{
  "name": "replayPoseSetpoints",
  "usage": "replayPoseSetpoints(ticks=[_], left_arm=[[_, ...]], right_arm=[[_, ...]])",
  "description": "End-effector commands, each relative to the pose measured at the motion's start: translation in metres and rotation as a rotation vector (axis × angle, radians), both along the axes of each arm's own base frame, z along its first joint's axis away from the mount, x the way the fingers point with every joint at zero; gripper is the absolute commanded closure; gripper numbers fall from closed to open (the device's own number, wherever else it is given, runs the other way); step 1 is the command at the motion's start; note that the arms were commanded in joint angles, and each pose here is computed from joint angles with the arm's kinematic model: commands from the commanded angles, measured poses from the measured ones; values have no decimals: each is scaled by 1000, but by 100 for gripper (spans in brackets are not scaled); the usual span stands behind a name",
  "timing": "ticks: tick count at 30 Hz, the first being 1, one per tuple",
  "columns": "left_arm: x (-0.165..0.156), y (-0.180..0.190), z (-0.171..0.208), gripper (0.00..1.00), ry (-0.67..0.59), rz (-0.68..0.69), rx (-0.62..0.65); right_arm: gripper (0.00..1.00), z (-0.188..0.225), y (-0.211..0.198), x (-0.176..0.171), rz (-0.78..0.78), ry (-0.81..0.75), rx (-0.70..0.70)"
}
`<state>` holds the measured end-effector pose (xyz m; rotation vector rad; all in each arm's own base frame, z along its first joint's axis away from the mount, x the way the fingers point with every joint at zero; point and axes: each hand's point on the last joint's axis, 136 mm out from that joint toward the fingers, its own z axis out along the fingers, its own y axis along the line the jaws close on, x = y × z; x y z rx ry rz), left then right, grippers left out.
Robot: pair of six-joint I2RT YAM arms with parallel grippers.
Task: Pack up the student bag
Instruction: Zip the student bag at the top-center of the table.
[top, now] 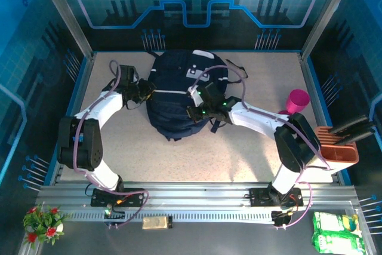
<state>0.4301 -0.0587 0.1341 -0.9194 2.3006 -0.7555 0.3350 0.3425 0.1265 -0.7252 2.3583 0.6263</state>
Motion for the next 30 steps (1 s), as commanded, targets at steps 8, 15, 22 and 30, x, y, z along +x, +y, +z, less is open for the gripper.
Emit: replayPoseSetpoints(ticks=[8,15,22,30], left_arm=[[-53,4,22,50,-45,89,-119],[-42,-31,20,54,-49,17,-281],[-25,-51,8,68,-24,-23,-286],[-22,-47,0,93,1,-29,-227]], right_arm=[[100,23,80,-3,125,36,156],[100,20,83,-9,149,54,149],[100,17,79,-13,143,63,136],[100,-12,33,-7,63,-3,-39]])
